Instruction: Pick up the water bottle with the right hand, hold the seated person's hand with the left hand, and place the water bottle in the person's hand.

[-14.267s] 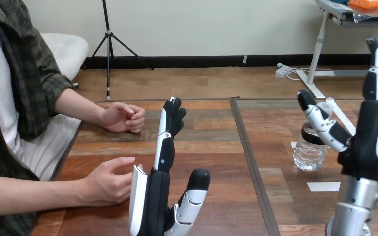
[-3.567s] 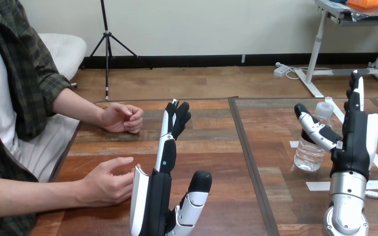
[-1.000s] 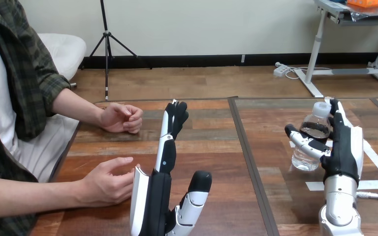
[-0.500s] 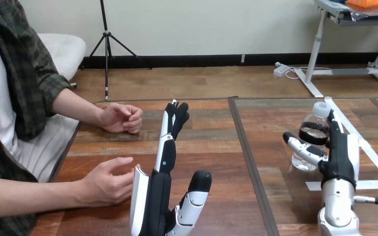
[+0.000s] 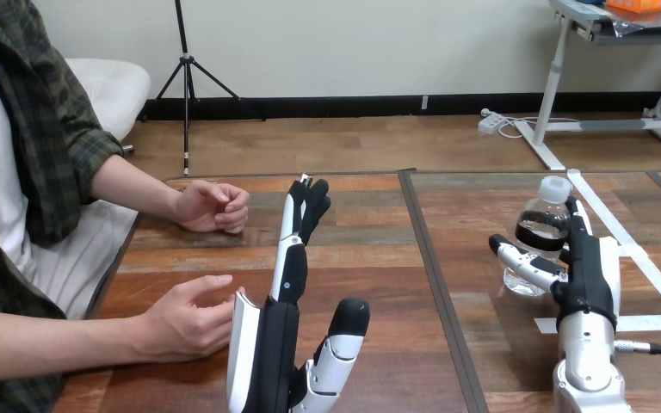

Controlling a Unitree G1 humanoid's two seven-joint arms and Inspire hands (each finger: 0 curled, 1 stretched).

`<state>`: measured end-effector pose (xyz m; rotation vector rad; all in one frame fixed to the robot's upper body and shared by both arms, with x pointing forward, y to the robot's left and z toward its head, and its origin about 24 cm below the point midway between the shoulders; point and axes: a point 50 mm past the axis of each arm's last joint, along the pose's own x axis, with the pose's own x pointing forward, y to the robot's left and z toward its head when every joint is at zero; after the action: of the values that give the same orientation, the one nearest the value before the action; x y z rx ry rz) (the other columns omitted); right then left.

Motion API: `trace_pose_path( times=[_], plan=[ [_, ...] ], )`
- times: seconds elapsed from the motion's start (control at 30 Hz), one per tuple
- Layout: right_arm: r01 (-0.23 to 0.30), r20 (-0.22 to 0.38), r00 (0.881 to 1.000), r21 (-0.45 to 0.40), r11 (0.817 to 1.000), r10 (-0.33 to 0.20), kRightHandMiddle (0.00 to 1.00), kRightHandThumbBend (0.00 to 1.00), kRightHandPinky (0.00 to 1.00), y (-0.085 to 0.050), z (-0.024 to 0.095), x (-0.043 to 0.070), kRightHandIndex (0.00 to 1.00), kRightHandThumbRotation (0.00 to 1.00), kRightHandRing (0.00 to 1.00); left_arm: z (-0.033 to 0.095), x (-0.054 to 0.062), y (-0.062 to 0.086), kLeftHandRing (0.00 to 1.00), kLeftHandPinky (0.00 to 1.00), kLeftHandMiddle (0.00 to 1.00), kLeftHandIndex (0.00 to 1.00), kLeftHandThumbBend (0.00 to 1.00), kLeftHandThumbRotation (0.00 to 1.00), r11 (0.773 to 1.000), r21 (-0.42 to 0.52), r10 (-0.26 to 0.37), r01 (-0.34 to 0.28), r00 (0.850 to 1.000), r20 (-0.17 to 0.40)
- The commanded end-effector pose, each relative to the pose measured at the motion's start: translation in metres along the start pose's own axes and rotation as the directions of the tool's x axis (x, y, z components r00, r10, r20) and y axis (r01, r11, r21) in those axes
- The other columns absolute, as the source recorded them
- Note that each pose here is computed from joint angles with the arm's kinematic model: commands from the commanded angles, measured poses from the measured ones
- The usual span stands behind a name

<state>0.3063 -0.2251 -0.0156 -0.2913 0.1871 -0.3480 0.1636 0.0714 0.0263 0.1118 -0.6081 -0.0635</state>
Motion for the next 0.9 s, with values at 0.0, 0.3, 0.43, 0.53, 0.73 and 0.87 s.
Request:
trace_pose_path(
  times=[0.0, 0.3, 0.43, 0.53, 0.73, 0.87],
  plan=[
    [0.018, 0.106, 0.994, 0.002, 1.0, -0.019, 0.98, 0.65, 0.94, -0.0064, 0.0397, 0.023, 0.96, 0.0, 0.96, 0.0043, -0.0032, -0.001, 0.93, 0.93, 0.95, 1.0, 0.56, 1.0, 0.999, -0.015, 0.038, -0.038, 0.999, -0.009],
    [0.007, 0.078, 0.997, -0.004, 1.0, -0.006, 0.96, 0.67, 0.94, -0.0061, 0.038, 0.0254, 0.96, 0.0, 0.95, 0.0044, -0.0031, -0.0011, 0.92, 0.92, 0.95, 1.0, 0.55, 1.0, 0.999, -0.019, 0.039, -0.039, 0.999, -0.008],
    [-0.003, 0.07, 0.998, 0.005, 1.0, 0.003, 0.96, 0.67, 0.94, -0.0066, 0.0368, 0.0258, 0.95, 0.0, 0.95, 0.0044, -0.0032, -0.0011, 0.93, 0.93, 0.95, 1.0, 0.55, 1.0, 0.999, -0.025, 0.038, -0.038, 0.999, -0.01],
    [-0.009, 0.067, 0.998, 0.003, 1.0, 0.009, 0.96, 0.67, 0.94, -0.0067, 0.0361, 0.026, 0.95, 0.0, 0.95, 0.0043, -0.0035, -0.0007, 0.93, 0.93, 0.96, 1.0, 0.55, 1.0, 0.999, -0.023, 0.035, -0.035, 0.999, -0.009],
    [-0.009, 0.057, 0.998, 0.005, 1.0, 0.009, 0.96, 0.68, 0.94, -0.0068, 0.0347, 0.0263, 0.94, 0.0, 0.95, 0.0037, -0.0031, 0.0004, 0.94, 0.94, 0.96, 1.0, 0.55, 1.0, 0.999, -0.031, 0.03, -0.03, 1.0, -0.006],
    [-0.008, 0.054, 0.999, 0.005, 1.0, 0.008, 0.95, 0.69, 0.94, -0.007, 0.034, 0.0264, 0.94, 0.0, 0.94, 0.0036, -0.0031, 0.0007, 0.94, 0.94, 0.96, 1.0, 0.54, 1.0, 0.999, -0.029, 0.034, -0.034, 0.999, -0.006]
  ],
)
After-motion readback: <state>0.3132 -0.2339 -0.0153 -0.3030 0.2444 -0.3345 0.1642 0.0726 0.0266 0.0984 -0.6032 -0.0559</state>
